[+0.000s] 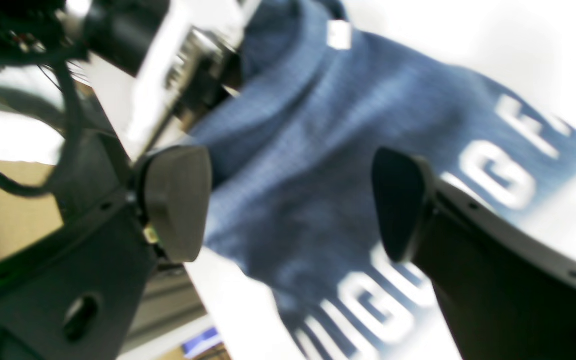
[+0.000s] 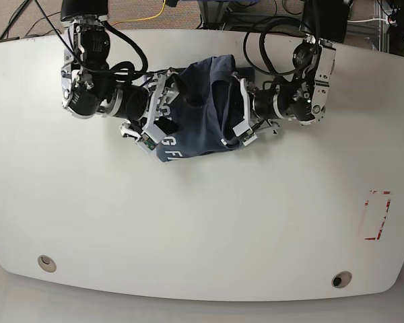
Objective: Layout the t-shirt on the table in an organized manner, then fold the t-shirt properly
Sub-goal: 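Lift both ends and fold them toward each other with both grippers, then release the bundle with the left gripper and move it aside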
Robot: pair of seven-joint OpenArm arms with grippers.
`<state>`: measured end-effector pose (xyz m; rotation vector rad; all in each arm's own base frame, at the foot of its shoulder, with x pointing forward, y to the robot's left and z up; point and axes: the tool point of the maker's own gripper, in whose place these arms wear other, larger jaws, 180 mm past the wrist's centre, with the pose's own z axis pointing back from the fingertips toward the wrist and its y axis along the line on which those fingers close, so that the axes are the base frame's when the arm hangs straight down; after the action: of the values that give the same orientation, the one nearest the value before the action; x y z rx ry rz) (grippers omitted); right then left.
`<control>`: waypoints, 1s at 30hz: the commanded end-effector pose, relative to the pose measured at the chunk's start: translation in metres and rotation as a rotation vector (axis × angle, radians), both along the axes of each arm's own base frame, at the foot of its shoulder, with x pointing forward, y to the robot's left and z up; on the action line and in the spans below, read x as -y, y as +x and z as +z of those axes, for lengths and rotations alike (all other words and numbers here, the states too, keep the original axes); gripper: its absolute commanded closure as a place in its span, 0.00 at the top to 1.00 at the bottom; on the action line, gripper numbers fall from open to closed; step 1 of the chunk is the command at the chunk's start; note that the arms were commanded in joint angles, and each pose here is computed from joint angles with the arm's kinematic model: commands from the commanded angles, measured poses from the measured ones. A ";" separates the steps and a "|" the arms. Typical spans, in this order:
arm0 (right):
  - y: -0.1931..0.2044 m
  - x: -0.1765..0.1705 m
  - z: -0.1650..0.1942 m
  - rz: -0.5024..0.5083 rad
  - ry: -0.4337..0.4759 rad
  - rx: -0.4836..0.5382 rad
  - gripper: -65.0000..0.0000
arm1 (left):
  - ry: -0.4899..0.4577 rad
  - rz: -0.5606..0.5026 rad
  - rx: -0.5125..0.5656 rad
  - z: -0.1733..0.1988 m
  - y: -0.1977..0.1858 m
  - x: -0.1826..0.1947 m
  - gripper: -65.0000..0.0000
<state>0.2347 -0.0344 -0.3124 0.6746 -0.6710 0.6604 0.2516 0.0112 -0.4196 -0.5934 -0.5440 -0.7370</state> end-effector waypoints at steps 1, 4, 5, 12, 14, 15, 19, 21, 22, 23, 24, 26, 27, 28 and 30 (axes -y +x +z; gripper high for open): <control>0.003 0.006 0.010 -0.002 0.015 0.041 0.73 | 0.064 0.012 0.031 0.005 0.008 -0.015 0.05; 0.002 0.010 0.008 -0.003 0.008 0.041 0.73 | 0.058 0.024 0.072 0.017 0.014 -0.017 0.05; 0.002 0.010 0.008 -0.003 0.008 0.041 0.73 | 0.057 0.027 0.083 0.020 0.016 -0.017 0.05; 0.001 0.011 0.007 -0.003 0.003 0.036 0.73 | 0.053 0.099 0.181 0.050 0.032 -0.036 0.07; 0.001 0.011 0.007 -0.003 0.003 0.036 0.73 | 0.054 0.121 0.198 0.055 0.036 -0.042 0.10; 0.001 0.011 0.007 -0.003 0.003 0.036 0.73 | 0.055 0.132 0.209 0.058 0.038 -0.046 0.13; 0.001 0.011 0.007 -0.003 0.003 0.036 0.73 | 0.054 0.154 0.248 0.070 0.043 -0.052 0.24; 0.002 0.011 0.007 -0.003 0.003 0.039 0.73 | 0.059 0.163 0.275 0.078 0.046 -0.056 0.28; 0.002 0.011 0.008 -0.003 0.003 0.041 0.73 | 0.060 0.171 0.293 0.083 0.048 -0.059 0.29; 0.003 0.011 0.008 -0.003 0.003 0.042 0.73 | 0.064 0.186 0.311 0.089 0.050 -0.064 0.30; 0.003 0.011 0.008 -0.003 0.003 0.044 0.73 | 0.068 0.204 0.328 0.094 0.053 -0.070 0.31; 0.004 0.010 0.009 -0.002 0.006 0.047 0.73 | 0.091 0.256 0.358 0.103 0.059 -0.092 0.32; 0.006 0.010 0.011 -0.002 0.006 0.053 0.73 | 0.107 0.283 0.371 0.107 0.062 -0.105 0.32; 0.009 0.009 0.014 -0.002 0.008 0.065 0.73 | 0.128 0.320 0.387 0.112 0.066 -0.122 0.32; 0.013 0.008 0.016 -0.002 0.011 0.074 0.73 | 0.166 0.390 0.412 0.120 0.072 -0.154 0.31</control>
<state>0.2359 -0.0468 -0.3141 0.6409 -0.6725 0.6734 0.3125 0.1317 -0.3174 -0.2550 -0.8928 -0.5582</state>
